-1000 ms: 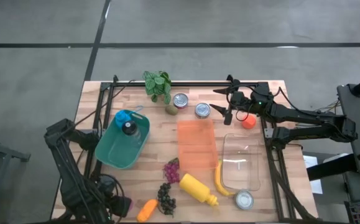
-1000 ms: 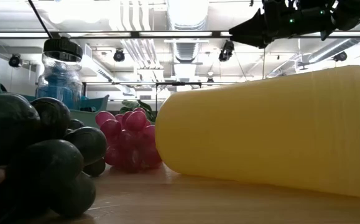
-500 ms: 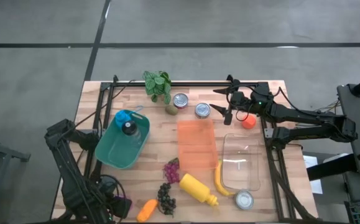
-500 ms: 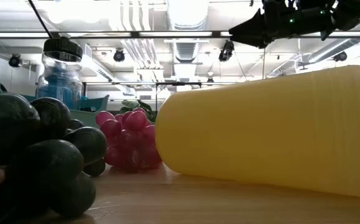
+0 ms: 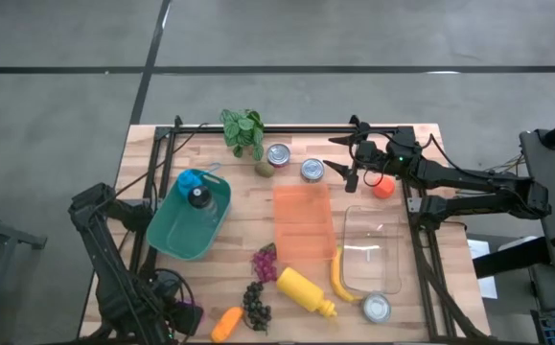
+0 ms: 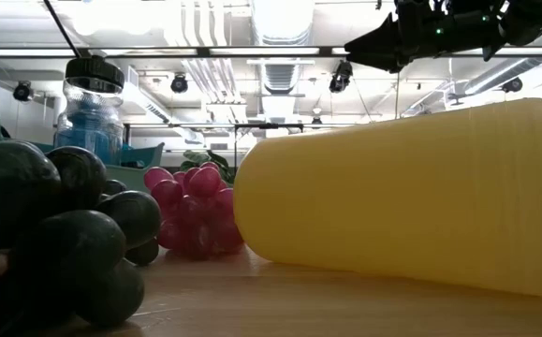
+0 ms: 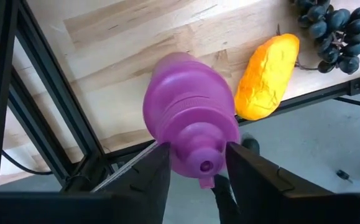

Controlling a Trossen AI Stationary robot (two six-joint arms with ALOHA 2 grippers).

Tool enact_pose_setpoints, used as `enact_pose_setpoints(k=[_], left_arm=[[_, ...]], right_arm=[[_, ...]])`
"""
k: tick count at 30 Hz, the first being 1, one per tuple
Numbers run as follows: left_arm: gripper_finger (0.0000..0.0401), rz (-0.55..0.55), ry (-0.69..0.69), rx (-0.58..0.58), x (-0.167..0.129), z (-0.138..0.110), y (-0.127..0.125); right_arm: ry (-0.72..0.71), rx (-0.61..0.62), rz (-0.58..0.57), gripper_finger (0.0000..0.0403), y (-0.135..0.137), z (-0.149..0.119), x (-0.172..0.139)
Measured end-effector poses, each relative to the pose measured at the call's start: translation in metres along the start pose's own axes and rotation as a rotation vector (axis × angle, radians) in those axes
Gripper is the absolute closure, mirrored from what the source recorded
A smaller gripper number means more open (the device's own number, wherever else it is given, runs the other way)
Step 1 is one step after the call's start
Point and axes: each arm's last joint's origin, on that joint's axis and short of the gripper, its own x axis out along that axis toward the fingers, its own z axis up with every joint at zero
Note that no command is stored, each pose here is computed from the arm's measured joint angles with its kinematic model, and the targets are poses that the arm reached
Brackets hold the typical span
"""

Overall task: Pick & Place Food Item
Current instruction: Put the violet water bottle into the green bin

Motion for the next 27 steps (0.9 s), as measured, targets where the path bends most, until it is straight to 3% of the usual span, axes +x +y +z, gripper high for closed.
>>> enact_pose_setpoints(k=[27], left_arm=[[0.0257,-0.014,-0.032,0.004,0.0014,0.002,-0.0001]], right_arm=[[0.0,0.0,0.0,0.0097,0.0,0.0,0.0]])
